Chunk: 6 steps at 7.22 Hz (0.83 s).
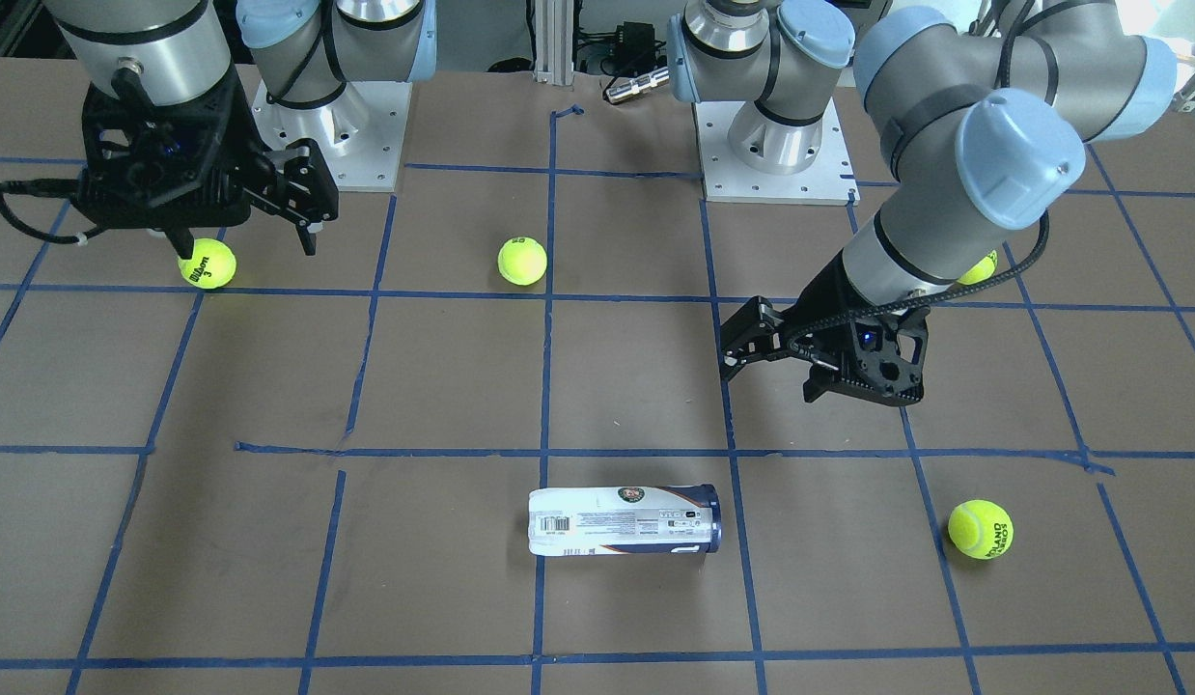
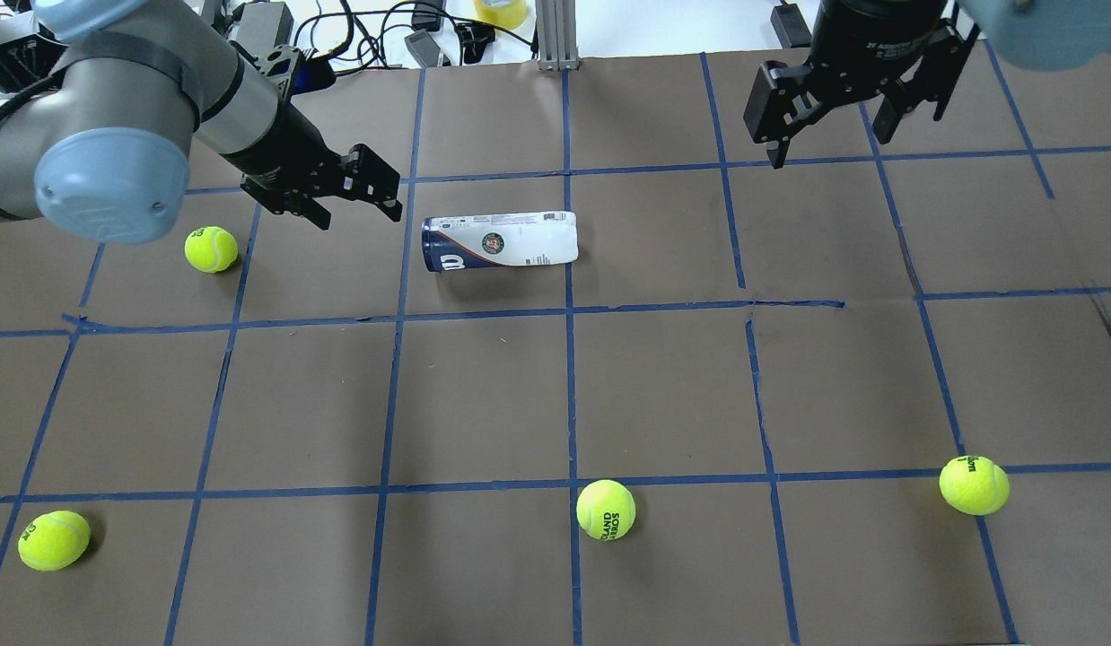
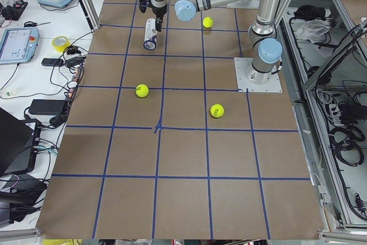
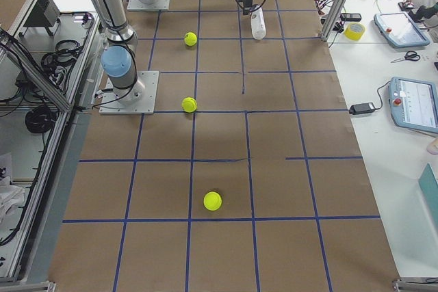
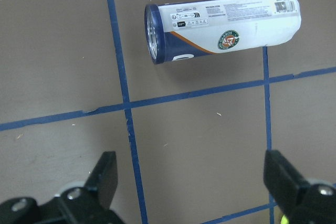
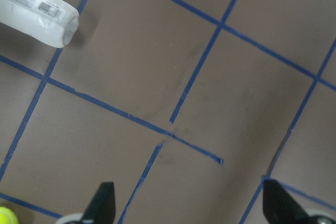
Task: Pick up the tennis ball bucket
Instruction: 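Reach the left gripper to the can's navy lid end and grasp it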
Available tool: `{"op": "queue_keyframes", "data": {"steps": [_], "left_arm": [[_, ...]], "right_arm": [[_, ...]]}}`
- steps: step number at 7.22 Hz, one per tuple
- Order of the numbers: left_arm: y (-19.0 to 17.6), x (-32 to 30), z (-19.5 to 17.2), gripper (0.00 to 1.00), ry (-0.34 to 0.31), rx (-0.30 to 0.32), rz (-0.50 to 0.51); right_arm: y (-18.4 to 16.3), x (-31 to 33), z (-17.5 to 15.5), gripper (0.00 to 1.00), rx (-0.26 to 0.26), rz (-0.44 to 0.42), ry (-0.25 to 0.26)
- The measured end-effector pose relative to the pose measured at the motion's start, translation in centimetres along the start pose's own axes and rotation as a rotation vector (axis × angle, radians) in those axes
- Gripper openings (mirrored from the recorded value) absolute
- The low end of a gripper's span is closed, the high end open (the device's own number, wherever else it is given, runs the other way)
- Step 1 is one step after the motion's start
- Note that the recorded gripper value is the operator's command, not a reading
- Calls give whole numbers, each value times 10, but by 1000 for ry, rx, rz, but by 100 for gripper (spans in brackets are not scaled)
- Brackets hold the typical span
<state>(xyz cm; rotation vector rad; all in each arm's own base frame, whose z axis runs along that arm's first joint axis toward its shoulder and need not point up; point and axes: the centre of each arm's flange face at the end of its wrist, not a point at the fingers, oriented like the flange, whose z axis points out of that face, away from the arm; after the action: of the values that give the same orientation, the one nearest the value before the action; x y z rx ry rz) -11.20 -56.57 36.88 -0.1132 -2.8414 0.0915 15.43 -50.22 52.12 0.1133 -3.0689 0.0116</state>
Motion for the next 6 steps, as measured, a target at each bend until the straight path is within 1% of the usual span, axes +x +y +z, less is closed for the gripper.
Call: {"op": "queue_keyframes", "data": {"steps": [1,2,4,6], "left_arm": [[-10,-8,14,100,54,7,-13],[-21,-17,31,100,103,21,-17],[-37,-35,60,100,168,24,-9],[-49,-50,86,100,229,38,-5]], "right_arm": [[21,-3,1,100,4,73,-32],[35,-6,3,100,28,119,-54],[39,-5,4,100,75,147,-63],[39,-5,4,100,86,148,-64]]}}
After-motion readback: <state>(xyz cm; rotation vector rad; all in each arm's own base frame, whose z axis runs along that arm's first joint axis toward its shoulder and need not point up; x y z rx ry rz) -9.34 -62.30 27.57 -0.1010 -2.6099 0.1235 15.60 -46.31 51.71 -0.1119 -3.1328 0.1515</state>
